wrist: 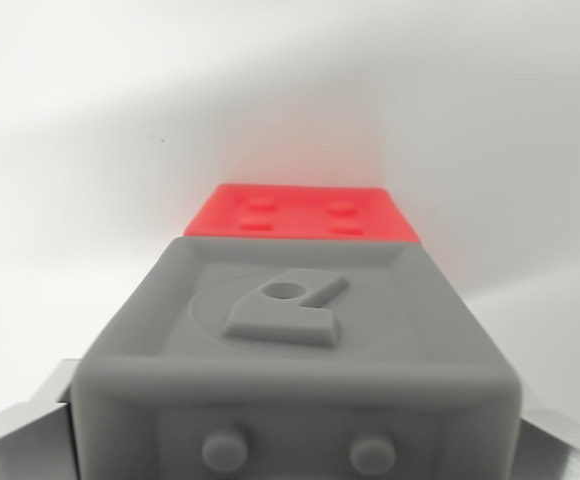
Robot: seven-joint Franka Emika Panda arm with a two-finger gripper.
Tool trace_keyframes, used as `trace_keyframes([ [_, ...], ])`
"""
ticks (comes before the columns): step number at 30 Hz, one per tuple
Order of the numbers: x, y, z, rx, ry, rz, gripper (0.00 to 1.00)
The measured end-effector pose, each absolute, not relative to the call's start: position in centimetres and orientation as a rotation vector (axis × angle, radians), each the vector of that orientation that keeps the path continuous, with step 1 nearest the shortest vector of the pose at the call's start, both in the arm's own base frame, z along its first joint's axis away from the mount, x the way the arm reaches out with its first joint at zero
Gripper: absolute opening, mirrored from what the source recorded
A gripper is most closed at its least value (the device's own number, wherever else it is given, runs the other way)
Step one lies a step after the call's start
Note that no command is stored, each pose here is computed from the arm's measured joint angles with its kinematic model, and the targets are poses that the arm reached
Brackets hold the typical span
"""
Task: Destack cube
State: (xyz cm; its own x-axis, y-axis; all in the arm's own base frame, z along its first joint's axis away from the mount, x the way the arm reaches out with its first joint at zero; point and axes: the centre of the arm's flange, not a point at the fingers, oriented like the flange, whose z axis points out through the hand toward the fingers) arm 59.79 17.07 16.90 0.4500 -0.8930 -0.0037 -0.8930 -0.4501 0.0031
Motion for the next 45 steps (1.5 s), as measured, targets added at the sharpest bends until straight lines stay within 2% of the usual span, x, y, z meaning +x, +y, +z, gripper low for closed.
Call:
trace_keyframes([
  [25, 59.8, 17.1, 17.0, 2.675, -1.647, -0.007, 0.0],
  [45, 59.9, 17.1, 20.5, 2.677, -1.648, -0.001, 0.0],
])
